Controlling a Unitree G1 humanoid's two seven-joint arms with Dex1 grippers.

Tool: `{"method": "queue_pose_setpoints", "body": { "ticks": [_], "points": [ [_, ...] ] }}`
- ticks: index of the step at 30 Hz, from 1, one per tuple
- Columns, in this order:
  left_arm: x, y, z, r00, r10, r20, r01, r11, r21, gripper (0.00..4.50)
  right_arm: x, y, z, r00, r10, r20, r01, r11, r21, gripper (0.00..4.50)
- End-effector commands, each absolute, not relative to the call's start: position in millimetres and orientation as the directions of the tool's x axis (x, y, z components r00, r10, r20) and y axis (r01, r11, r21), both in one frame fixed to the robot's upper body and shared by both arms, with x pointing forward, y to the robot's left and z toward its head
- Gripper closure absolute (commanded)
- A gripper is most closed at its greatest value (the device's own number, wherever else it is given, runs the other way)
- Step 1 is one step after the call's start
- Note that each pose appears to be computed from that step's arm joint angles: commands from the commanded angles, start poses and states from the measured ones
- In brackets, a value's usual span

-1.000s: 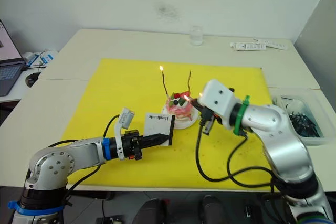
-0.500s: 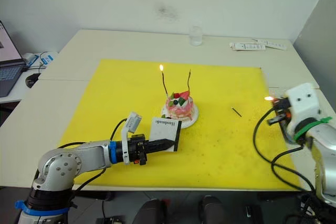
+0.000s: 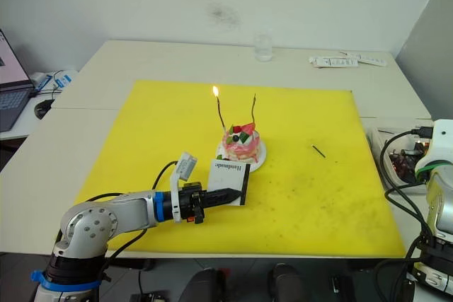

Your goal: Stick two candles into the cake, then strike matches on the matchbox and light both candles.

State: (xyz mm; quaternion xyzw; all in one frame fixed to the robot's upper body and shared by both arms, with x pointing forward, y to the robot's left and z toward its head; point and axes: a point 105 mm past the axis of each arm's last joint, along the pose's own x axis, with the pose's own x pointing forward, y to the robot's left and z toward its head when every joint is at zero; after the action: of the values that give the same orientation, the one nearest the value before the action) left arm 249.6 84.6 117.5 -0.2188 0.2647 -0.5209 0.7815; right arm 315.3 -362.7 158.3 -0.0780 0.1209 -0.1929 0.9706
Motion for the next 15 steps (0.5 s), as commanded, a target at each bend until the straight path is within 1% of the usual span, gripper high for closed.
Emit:
{"method": "queue_pose_setpoints", "body": {
  "ticks": [1,3,5,6,7,8,10,12,13,15],
  "points": [
    [249,84,123,0.326,-0.930,-0.167,0.717,0.359,-0.597,4.50,313,-363,186,0.912,-0.401,-0.090,0.382,0.907,-0.178,2.13],
    [249,84,123,0.327,-0.930,-0.167,0.717,0.360,-0.597,4.50,311,-361,190,0.917,-0.394,-0.067,0.377,0.908,-0.181,1.46],
    [249,84,123,0.330,-0.929,-0.167,0.717,0.362,-0.595,4.50,307,-353,208,0.933,-0.359,0.002,0.352,0.913,-0.205,0.66],
    [249,84,123,0.331,-0.929,-0.167,0.717,0.363,-0.595,4.50,306,-346,217,0.947,-0.320,0.037,0.320,0.922,-0.216,0.37],
    [250,85,123,0.332,-0.928,-0.167,0.717,0.363,-0.595,4.50,305,-335,226,0.964,-0.257,0.068,0.266,0.933,-0.242,0.04],
    [250,85,124,0.332,-0.928,-0.167,0.718,0.363,-0.594,4.50,304,-321,231,0.981,-0.174,0.082,0.191,0.940,-0.282,0.04],
    [249,86,124,0.332,-0.929,-0.166,0.719,0.363,-0.593,4.50,299,-282,233,0.996,0.052,0.069,-0.025,0.937,-0.348,0.04],
    [249,85,124,0.327,-0.931,-0.165,0.722,0.359,-0.591,4.50,292,-249,217,0.972,0.237,0.005,-0.219,0.906,-0.362,0.04],
    [249,85,125,0.324,-0.931,-0.165,0.724,0.357,-0.590,4.50,290,-239,207,0.957,0.288,-0.021,-0.276,0.894,-0.353,0.04],
    [249,85,126,0.323,-0.932,-0.163,0.726,0.355,-0.589,4.50,290,-229,198,0.943,0.331,-0.036,-0.323,0.883,-0.342,0.04]
  ]
}}
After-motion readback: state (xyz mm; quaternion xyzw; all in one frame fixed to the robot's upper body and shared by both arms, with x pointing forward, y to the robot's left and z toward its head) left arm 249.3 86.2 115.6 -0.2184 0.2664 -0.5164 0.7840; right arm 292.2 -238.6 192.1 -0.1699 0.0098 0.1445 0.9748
